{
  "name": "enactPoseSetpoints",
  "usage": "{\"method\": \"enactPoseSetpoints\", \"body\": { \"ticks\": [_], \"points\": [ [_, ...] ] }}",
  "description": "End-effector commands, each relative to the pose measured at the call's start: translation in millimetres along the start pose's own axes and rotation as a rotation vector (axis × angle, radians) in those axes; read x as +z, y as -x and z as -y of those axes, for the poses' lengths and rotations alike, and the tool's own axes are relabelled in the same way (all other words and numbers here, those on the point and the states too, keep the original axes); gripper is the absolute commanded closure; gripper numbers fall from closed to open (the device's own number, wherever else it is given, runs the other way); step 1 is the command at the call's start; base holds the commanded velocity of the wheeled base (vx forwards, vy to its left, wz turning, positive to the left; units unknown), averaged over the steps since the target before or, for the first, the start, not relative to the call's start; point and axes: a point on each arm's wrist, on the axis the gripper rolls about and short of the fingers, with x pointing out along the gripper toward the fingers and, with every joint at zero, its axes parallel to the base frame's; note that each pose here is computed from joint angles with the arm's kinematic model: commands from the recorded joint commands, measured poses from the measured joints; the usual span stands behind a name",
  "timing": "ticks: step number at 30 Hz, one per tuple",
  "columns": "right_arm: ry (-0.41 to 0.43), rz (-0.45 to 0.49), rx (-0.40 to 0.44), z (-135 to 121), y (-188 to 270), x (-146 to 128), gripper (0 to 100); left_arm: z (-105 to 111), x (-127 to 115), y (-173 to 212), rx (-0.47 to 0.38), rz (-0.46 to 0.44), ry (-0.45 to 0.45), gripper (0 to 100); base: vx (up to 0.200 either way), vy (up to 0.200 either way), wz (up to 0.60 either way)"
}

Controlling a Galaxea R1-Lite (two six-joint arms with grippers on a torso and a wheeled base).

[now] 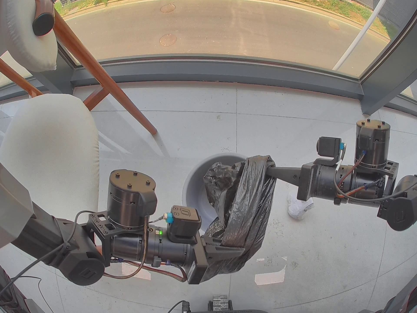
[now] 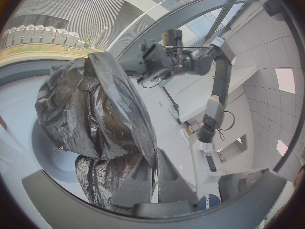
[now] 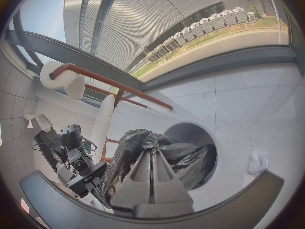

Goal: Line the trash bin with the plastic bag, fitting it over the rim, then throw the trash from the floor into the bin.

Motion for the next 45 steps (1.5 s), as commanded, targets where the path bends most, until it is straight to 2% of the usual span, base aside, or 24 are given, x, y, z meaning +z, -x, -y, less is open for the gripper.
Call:
{"method": "enactPoseSetpoints", "body": {
  "ticks": [1, 6, 9, 12, 15, 17, 21, 26, 34, 38, 41, 43, 45],
  "points": [
    [-0.003, 0.007, -0.008, 6.0, -6.0, -0.7, 100, -5.5, 2.2, -4.4, 0.028, 0.037, 0.035, 100, 0.000, 0.000, 0.00],
    [-0.002, -0.008, -0.017, 9.3, -8.7, -4.2, 100, -12.7, 15.2, -11.0, 0.092, 0.135, 0.096, 100, 0.000, 0.000, 0.00],
    [0.006, -0.012, -0.037, 16.6, -11.2, -5.0, 100, -18.0, 13.2, -16.4, 0.096, 0.141, 0.097, 100, 0.000, 0.000, 0.00],
    [0.055, -0.018, -0.076, 30.8, -10.9, -6.0, 100, -19.0, 13.2, -16.8, 0.098, 0.142, 0.106, 100, 0.000, 0.000, 0.00],
    [0.062, -0.014, -0.102, 39.6, -8.6, -4.5, 100, -20.1, 18.8, -19.2, 0.116, 0.164, 0.145, 100, 0.000, 0.000, 0.00],
    [0.058, -0.006, -0.116, 45.5, -5.7, -2.2, 100, -20.3, 30.5, -22.9, 0.135, 0.205, 0.195, 100, 0.000, 0.000, 0.00],
    [0.046, -0.012, -0.127, 55.2, 1.8, -2.1, 100, -15.4, 46.3, -35.8, 0.127, 0.254, 0.236, 100, 0.000, 0.000, 0.00],
    [0.052, -0.018, -0.135, 72.4, 13.7, -2.1, 100, -21.0, 49.4, -46.1, 0.159, 0.266, 0.237, 100, 0.000, 0.000, 0.00],
    [0.100, -0.068, -0.106, 90.7, 26.7, -14.1, 100, -11.4, 33.5, -61.4, 0.225, 0.223, 0.264, 100, 0.000, 0.000, 0.00],
    [0.125, -0.125, -0.122, 110.5, 20.3, -31.4, 100, -20.9, 17.8, -72.1, 0.339, 0.202, 0.282, 100, 0.000, 0.000, 0.00],
    [0.168, -0.109, -0.123, 119.9, 11.2, -31.5, 100, -27.5, 29.9, -73.4, 0.410, 0.254, 0.273, 100, 0.000, 0.000, 0.00],
    [0.172, -0.103, -0.123, 121.9, 8.7, -31.3, 100, -29.5, 33.1, -73.6, 0.424, 0.267, 0.270, 100, 0.000, 0.000, 0.00],
    [0.193, -0.086, -0.116, 126.7, 0.5, -31.2, 100, -40.7, 38.6, -73.6, 0.475, 0.302, 0.268, 100, 0.000, 0.000, 0.00]
  ]
}}
